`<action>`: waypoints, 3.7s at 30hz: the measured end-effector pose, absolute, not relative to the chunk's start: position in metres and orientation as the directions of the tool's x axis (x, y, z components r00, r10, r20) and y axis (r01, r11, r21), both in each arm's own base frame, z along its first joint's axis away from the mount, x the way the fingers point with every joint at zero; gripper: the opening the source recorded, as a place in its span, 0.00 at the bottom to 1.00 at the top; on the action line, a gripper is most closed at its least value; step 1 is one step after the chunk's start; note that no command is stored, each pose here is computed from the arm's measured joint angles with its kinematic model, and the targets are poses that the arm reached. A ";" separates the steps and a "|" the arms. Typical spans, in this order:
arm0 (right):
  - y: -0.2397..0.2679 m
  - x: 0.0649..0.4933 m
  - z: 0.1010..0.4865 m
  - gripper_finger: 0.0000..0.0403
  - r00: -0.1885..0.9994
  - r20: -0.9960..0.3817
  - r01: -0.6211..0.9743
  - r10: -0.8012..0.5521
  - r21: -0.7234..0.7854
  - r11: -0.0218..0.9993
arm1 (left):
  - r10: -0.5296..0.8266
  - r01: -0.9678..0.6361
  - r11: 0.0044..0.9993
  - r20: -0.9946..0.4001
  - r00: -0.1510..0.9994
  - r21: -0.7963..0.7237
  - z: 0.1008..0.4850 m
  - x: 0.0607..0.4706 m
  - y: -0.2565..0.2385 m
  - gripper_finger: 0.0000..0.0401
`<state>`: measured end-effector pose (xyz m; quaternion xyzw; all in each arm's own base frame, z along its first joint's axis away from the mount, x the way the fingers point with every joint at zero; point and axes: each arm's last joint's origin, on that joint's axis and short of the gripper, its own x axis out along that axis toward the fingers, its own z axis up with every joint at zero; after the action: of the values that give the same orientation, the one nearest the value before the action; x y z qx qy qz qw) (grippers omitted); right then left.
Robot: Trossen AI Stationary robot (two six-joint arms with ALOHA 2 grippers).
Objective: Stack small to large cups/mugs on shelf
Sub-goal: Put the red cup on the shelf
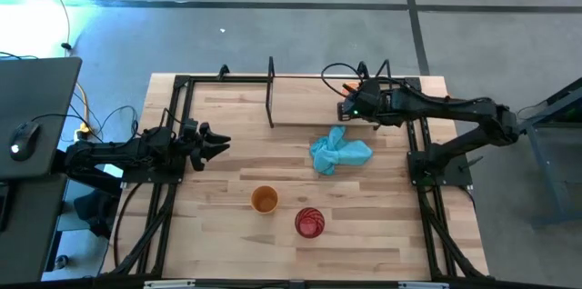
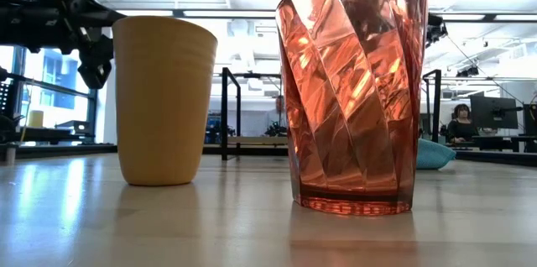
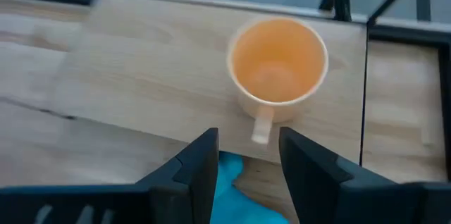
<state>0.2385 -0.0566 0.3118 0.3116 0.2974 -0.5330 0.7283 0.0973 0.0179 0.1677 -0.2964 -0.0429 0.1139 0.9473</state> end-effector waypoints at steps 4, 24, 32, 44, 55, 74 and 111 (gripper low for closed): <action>-0.035 0.238 0.335 0.35 0.291 -0.742 0.949 -0.604 0.145 0.280 | 0.234 -0.184 0.800 0.014 0.972 -0.571 0.168 0.097 0.018 0.41; 0.094 0.223 0.334 0.35 0.585 -0.707 0.703 -0.398 0.197 0.684 | 0.233 -0.186 0.796 0.009 0.972 -0.576 0.167 0.097 0.018 0.41; 0.138 0.226 0.314 0.35 0.761 -0.613 0.525 -0.211 0.393 0.755 | 0.219 -0.176 0.798 0.005 0.976 -0.577 0.167 0.097 0.017 0.41; 0.159 0.233 0.290 0.35 0.864 -0.502 0.353 -0.043 0.542 0.763 | -0.065 0.067 0.699 0.030 0.997 -0.712 0.169 0.098 0.009 0.41; 0.157 0.234 0.284 0.35 0.802 -0.590 0.332 0.095 0.570 0.751 | -0.181 0.146 0.637 0.037 0.983 -0.757 0.170 0.098 0.006 0.41; 0.171 0.279 0.238 0.35 0.724 -0.664 0.410 0.189 0.634 0.656 | -0.255 0.181 0.582 0.034 0.966 -0.793 0.170 0.098 -0.006 0.41; 0.162 0.297 0.252 0.35 0.550 -0.832 0.572 0.066 0.433 0.696 | -0.222 0.156 0.579 0.030 0.975 -0.801 0.169 0.098 -0.005 0.41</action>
<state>0.2974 0.1618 0.2516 0.3564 0.4473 -0.1573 0.8051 0.0982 -0.0046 0.1693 -0.4465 0.0368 -0.1064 0.8877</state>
